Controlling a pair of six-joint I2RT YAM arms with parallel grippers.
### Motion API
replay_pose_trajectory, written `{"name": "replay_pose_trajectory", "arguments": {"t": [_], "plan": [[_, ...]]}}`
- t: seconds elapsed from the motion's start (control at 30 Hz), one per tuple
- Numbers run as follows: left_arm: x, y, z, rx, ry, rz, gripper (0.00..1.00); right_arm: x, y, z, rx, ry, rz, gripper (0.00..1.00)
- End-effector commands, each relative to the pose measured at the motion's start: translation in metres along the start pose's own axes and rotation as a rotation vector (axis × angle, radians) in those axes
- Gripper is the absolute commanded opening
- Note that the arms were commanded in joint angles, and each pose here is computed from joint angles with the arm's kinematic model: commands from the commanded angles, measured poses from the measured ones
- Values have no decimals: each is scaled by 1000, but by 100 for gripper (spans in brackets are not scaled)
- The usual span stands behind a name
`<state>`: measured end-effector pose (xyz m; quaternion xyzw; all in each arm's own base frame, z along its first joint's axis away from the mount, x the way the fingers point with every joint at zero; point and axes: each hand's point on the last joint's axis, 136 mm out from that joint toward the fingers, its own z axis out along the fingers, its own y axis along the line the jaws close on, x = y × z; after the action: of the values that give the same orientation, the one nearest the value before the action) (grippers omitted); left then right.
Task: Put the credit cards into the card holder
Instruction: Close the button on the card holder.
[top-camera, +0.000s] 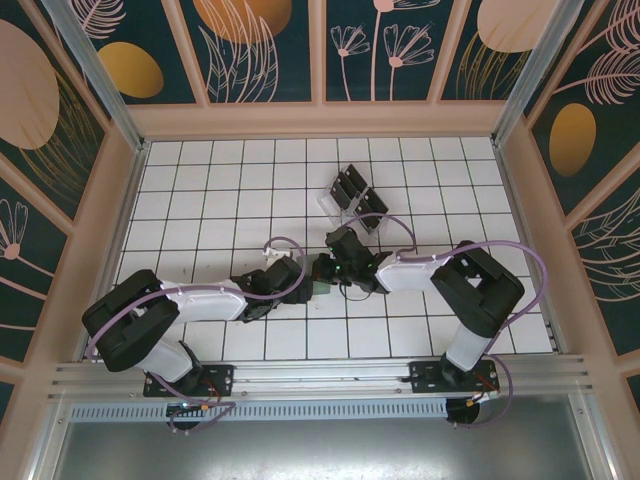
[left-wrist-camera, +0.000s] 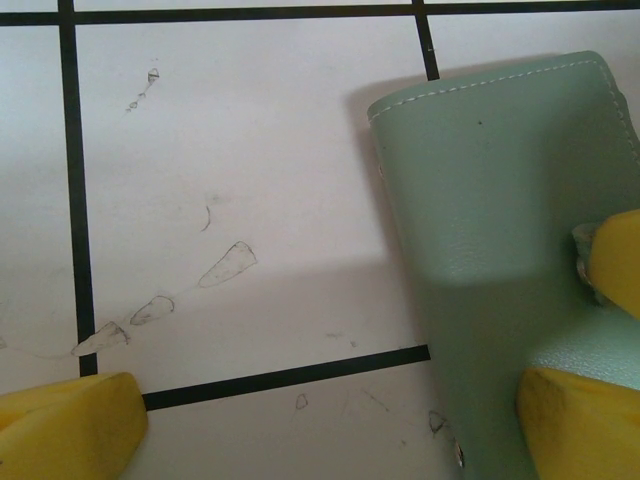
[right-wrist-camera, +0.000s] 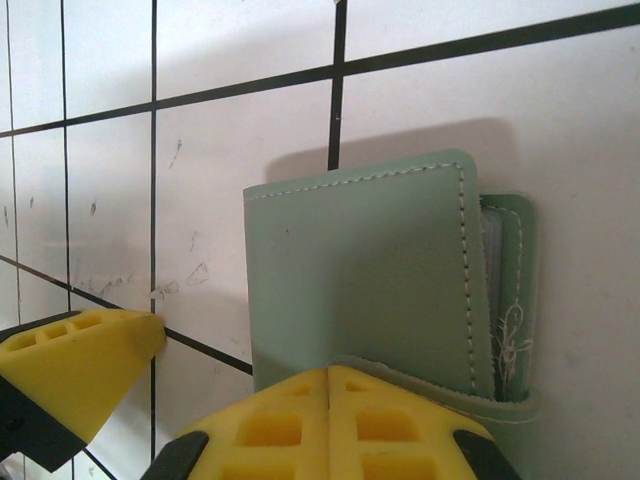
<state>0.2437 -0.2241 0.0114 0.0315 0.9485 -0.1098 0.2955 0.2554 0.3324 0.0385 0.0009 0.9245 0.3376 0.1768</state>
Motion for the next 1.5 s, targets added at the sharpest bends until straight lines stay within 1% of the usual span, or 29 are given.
{"name": "replay_pose_trajectory", "arguments": {"t": [0.0,0.23,0.47,0.67,0.87,1.47], "plan": [[49,27,19,-51,159,21,98,4,-17,4,22,16,51,0],[48,25,18,-45,157,19,97,1,-21,1,-62,20,157,0],[49,25,19,-45,161,23,97,-5,-11,-5,-84,6,145,0],[50,26,19,-45,164,20,97,-21,13,-18,-148,-33,110,0],[51,25,20,-45,168,22,97,-34,30,-32,-178,-73,83,0],[51,25,22,-42,171,24,97,-23,20,-10,-150,-23,80,0]]}}
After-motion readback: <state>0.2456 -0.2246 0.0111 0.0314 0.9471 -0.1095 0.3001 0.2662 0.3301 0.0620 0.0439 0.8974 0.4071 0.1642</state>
